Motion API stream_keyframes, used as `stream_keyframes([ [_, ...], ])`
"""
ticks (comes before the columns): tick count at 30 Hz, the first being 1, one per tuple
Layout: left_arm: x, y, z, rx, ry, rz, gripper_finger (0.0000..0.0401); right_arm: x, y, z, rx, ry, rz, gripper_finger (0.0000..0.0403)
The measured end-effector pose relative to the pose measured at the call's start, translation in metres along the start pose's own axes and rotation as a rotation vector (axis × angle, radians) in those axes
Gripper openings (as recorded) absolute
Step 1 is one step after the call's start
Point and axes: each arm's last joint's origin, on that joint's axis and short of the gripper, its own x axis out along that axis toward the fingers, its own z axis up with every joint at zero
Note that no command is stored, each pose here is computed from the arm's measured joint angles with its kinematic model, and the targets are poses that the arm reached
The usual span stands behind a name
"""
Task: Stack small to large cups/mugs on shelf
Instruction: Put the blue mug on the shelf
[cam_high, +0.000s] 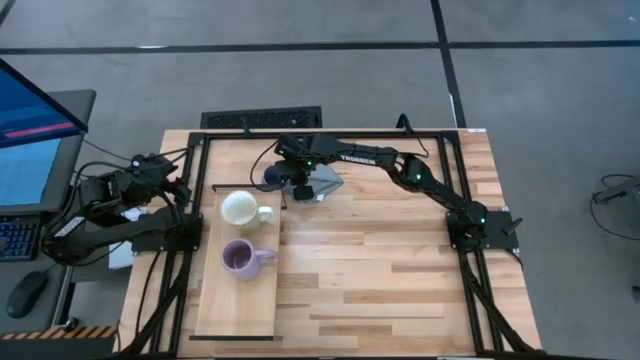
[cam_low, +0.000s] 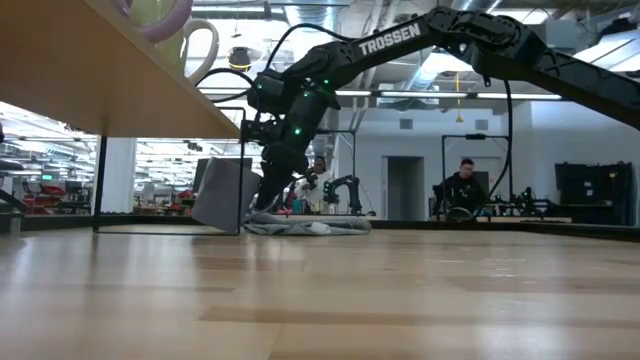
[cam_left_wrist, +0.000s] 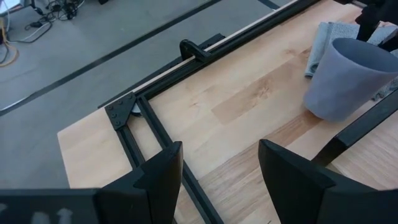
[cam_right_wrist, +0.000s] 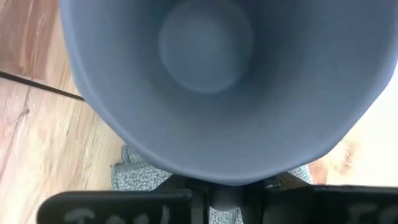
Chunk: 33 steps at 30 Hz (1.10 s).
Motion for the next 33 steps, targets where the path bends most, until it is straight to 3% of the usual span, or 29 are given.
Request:
stream_keyframes([
  [24,0.0,0.0002,0.0001,0.0,-0.003,0.008,0.0203,0.0003,0.0044,0.0044,0.001,-0.008,-0.003,0.0072],
  [33,0.0001,0.0002,0.0,0.0,-0.003,0.008,0.0203,0.0003,0.005,0.0045,0.002,-0.006,0.0,0.013],
])
